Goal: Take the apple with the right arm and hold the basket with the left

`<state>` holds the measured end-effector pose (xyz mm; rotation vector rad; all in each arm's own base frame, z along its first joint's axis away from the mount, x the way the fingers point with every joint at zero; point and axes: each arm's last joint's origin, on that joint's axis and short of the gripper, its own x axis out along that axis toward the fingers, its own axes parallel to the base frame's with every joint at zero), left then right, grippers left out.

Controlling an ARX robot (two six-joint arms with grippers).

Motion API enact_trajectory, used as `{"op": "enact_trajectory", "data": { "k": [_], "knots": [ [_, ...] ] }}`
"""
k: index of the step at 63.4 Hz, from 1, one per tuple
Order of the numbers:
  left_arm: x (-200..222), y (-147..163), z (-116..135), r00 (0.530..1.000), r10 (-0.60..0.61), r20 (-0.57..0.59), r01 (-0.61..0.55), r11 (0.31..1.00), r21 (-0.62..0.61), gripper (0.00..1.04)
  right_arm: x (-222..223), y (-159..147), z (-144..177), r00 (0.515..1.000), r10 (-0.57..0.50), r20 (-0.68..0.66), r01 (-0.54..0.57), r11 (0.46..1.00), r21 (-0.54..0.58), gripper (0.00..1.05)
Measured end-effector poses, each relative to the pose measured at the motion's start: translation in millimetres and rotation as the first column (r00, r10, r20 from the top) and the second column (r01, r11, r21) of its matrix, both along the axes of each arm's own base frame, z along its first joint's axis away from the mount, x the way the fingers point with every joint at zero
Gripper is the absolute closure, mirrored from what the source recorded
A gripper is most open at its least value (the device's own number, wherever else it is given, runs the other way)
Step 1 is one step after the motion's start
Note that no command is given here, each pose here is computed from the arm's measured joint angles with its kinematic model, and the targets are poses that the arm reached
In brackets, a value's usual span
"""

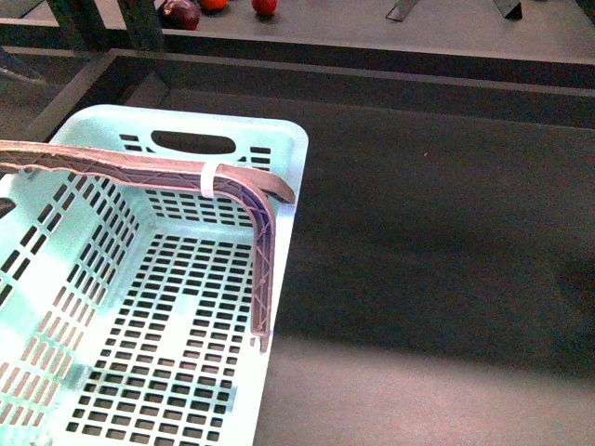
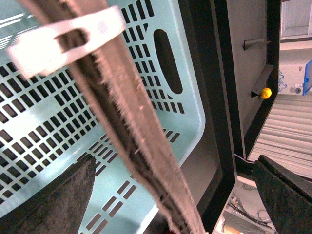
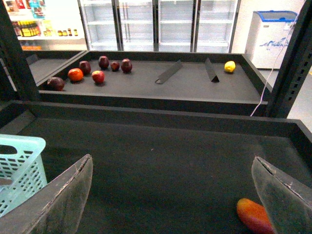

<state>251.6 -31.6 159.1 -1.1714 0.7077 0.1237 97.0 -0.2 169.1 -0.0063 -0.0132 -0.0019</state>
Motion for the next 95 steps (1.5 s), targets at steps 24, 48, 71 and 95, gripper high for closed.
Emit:
{"op": "enact_trajectory", "data": {
  "k": [24, 48, 71, 95],
  "knots": [
    [35.6, -7.9, -11.9, 0.995, 0.025, -0.093, -0.024, 1.000, 0.015, 0.48, 0.0, 0.0, 0.0, 1.000, 0.000, 0.000, 0.000, 1.000, 0.000, 0.09],
    [39.1, -16.7, -15.4, 0.988, 0.063, -0.141, -0.075, 0.993, -0.087, 0.96, 0.0, 0.0, 0.0, 1.000, 0.000, 0.000, 0.000, 1.000, 0.000, 0.09],
    [25.5, -18.4, 19.2, 1.000, -0.022, -0.022, 0.023, 1.000, 0.015, 0.97, 0.0, 0.0, 0.0, 1.000, 0.000, 0.000, 0.000, 1.000, 0.000, 0.09],
    [25.4, -58.7, 75.1, 0.974, -0.199, 0.105, 0.199, 0.980, 0.008, 0.98, 0.0, 0.0, 0.0, 1.000, 0.000, 0.000, 0.000, 1.000, 0.000, 0.09]
  ]
}}
